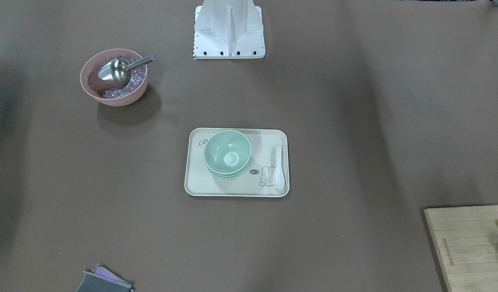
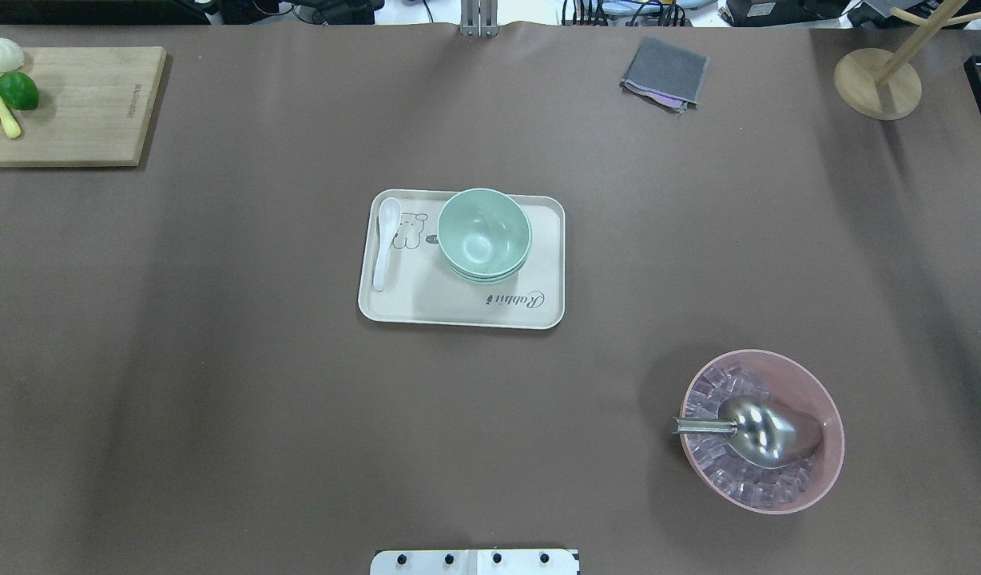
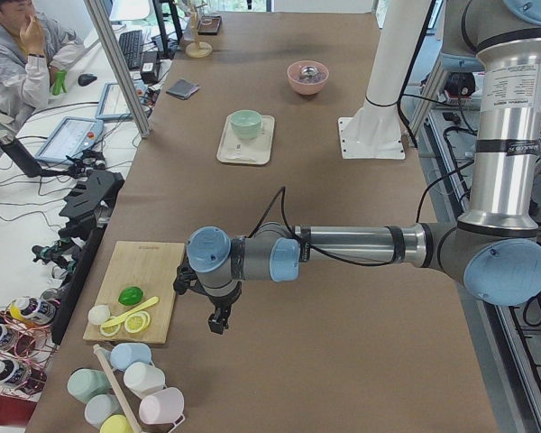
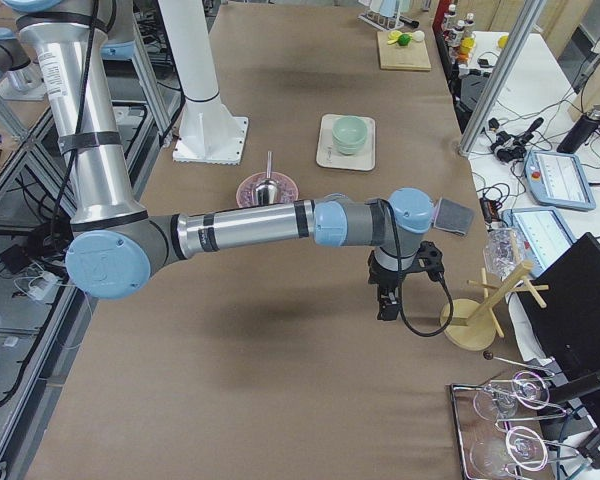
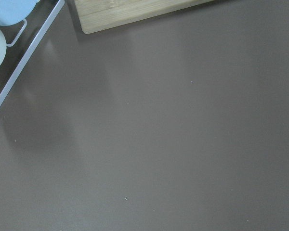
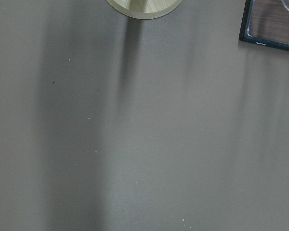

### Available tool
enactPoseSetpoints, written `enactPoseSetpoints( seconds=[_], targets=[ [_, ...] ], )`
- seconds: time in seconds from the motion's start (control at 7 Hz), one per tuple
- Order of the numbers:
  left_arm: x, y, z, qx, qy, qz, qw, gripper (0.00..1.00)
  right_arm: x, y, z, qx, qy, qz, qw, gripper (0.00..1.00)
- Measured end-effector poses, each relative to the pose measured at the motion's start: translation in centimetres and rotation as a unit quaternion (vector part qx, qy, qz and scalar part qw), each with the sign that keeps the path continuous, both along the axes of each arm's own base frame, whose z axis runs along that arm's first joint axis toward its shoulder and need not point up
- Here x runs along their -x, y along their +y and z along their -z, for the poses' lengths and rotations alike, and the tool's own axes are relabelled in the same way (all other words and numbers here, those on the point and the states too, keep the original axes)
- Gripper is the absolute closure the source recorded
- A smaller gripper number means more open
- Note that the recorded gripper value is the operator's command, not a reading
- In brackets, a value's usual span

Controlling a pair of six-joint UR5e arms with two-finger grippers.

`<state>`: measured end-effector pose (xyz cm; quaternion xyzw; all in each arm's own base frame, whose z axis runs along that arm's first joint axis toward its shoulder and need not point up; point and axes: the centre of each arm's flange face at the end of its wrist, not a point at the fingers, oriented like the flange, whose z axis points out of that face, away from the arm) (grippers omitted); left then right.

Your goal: Stack green bowls together

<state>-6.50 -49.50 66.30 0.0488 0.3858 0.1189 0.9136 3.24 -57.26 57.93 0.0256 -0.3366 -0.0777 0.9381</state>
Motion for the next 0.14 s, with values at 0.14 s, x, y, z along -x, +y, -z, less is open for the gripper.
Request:
enactPoseSetpoints(
  seconds=[0.14],
  targets=[
    [0.19, -0.02, 0.15, -0.002, 0.0, 0.002, 1.0, 0.01, -0.02, 0.03, 0.0, 0.0, -0.001, 0.0, 1.0, 0.0]
  ],
)
